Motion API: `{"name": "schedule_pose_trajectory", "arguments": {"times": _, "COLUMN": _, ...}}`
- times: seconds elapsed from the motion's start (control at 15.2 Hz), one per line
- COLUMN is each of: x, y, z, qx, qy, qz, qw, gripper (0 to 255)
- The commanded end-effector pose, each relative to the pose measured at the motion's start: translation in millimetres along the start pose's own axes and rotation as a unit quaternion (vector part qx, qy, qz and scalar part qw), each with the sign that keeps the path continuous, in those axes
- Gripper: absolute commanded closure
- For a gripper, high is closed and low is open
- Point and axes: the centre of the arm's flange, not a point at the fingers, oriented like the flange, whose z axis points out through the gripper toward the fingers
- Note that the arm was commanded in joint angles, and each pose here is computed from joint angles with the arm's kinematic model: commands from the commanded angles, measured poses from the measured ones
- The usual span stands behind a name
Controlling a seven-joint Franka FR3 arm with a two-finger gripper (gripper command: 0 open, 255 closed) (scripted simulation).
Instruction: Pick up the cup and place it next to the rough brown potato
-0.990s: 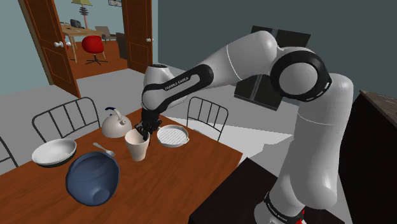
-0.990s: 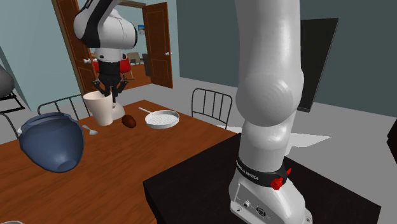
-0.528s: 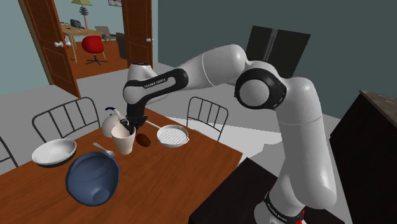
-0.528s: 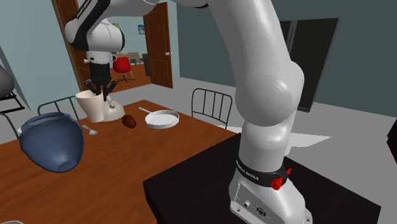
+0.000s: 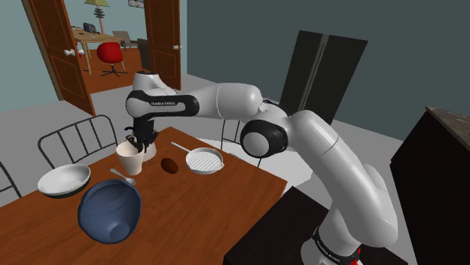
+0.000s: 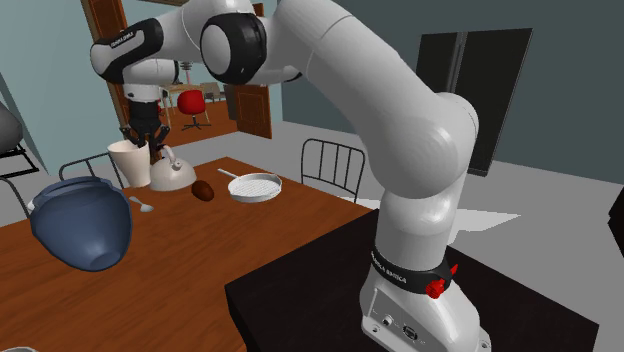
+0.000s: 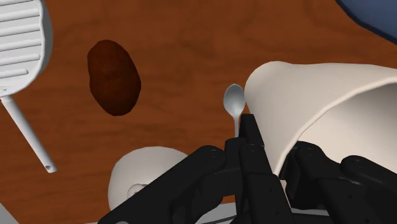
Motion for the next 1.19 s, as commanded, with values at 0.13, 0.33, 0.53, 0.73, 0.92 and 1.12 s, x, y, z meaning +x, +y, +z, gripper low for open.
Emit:
{"name": "schedule_pose_trajectory", "arguments": {"times": 0.13, "x": 4, "y": 1, "z": 19, "qx": 0.0, "qy": 0.0, "qz": 0.0, "qw": 1.0, "gripper": 255}}
{"name": "schedule_pose_trajectory", "arguments": {"times": 0.33, "x": 3, "y": 3, "z": 35, "qx": 0.0, "qy": 0.0, "qz": 0.0, "qw": 1.0, "gripper": 255}}
{"name": "schedule_pose_trajectory", "arguments": {"times": 0.53, "x": 2, "y": 5, "z": 51, "qx": 0.0, "qy": 0.0, "qz": 0.0, "qw": 1.0, "gripper": 255}}
{"name": "schedule_pose_trajectory", "arguments": {"times": 0.73, "x": 1, "y": 7, "z": 66, "qx": 0.0, "qy": 0.0, "qz": 0.0, "qw": 1.0, "gripper": 255}}
{"name": "schedule_pose_trajectory", "arguments": {"times": 0.92, "x": 0, "y": 10, "z": 82, "qx": 0.0, "qy": 0.0, "qz": 0.0, "qw": 1.0, "gripper": 255}}
{"name": "schedule_pose_trajectory", "arguments": {"times": 1.12, "x": -1, "y": 12, "z": 98, "qx": 0.0, "qy": 0.0, "qz": 0.0, "qw": 1.0, "gripper": 255}}
